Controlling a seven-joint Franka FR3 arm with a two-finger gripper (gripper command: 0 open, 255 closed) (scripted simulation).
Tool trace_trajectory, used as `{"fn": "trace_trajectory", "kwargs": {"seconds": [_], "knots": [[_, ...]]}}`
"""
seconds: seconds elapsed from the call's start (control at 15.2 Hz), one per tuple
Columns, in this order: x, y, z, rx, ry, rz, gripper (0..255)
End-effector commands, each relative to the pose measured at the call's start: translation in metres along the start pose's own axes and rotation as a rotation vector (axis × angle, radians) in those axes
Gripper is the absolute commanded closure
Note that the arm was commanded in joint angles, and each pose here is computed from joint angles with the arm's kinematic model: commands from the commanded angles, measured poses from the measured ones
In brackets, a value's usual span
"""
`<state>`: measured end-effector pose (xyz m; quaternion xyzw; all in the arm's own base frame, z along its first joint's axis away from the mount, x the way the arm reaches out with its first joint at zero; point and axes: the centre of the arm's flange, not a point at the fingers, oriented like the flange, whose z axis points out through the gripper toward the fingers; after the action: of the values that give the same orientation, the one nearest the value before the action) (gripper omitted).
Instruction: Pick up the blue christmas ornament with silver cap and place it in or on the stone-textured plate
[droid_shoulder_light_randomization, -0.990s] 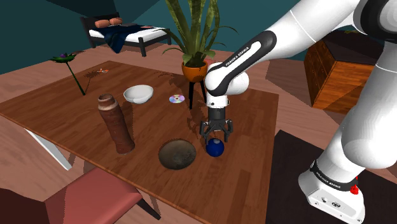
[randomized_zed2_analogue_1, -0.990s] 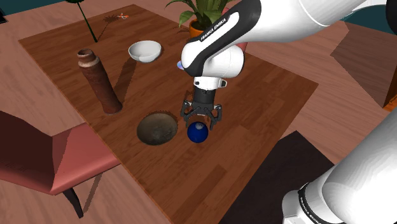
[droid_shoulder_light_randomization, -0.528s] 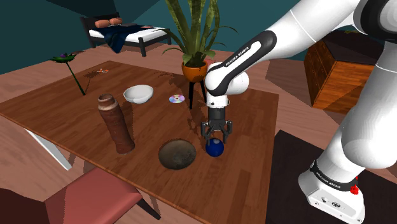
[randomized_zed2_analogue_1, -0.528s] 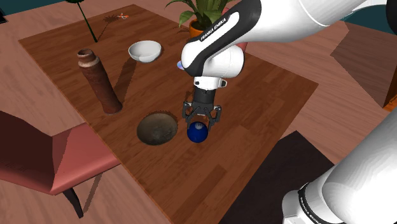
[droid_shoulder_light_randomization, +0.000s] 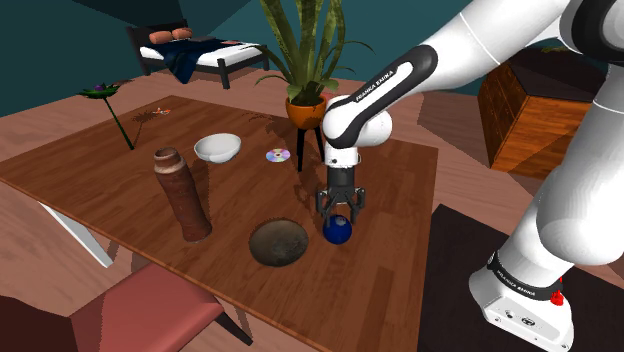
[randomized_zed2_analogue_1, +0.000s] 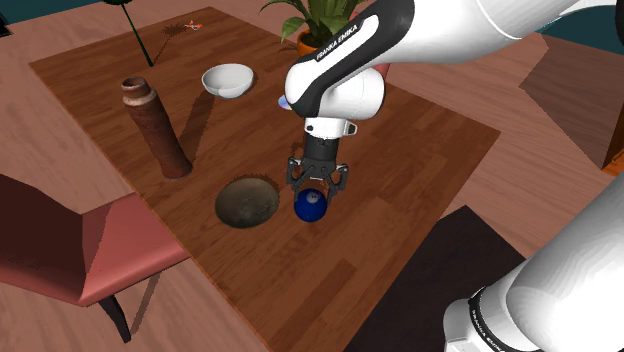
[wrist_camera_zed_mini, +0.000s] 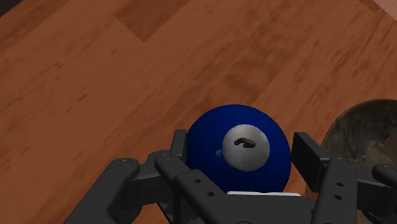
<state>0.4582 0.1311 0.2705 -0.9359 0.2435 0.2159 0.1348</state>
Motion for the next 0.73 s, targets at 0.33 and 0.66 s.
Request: {"fn": "trace_trajectory", "kwargs": {"seconds": [0.33,0.66], "knots": [[-0.017,-0.005,-0.031,0.0,0.0,0.0,255],[-0.029,-0.009,-0.054,0.0,0.0,0.0,255]]}}
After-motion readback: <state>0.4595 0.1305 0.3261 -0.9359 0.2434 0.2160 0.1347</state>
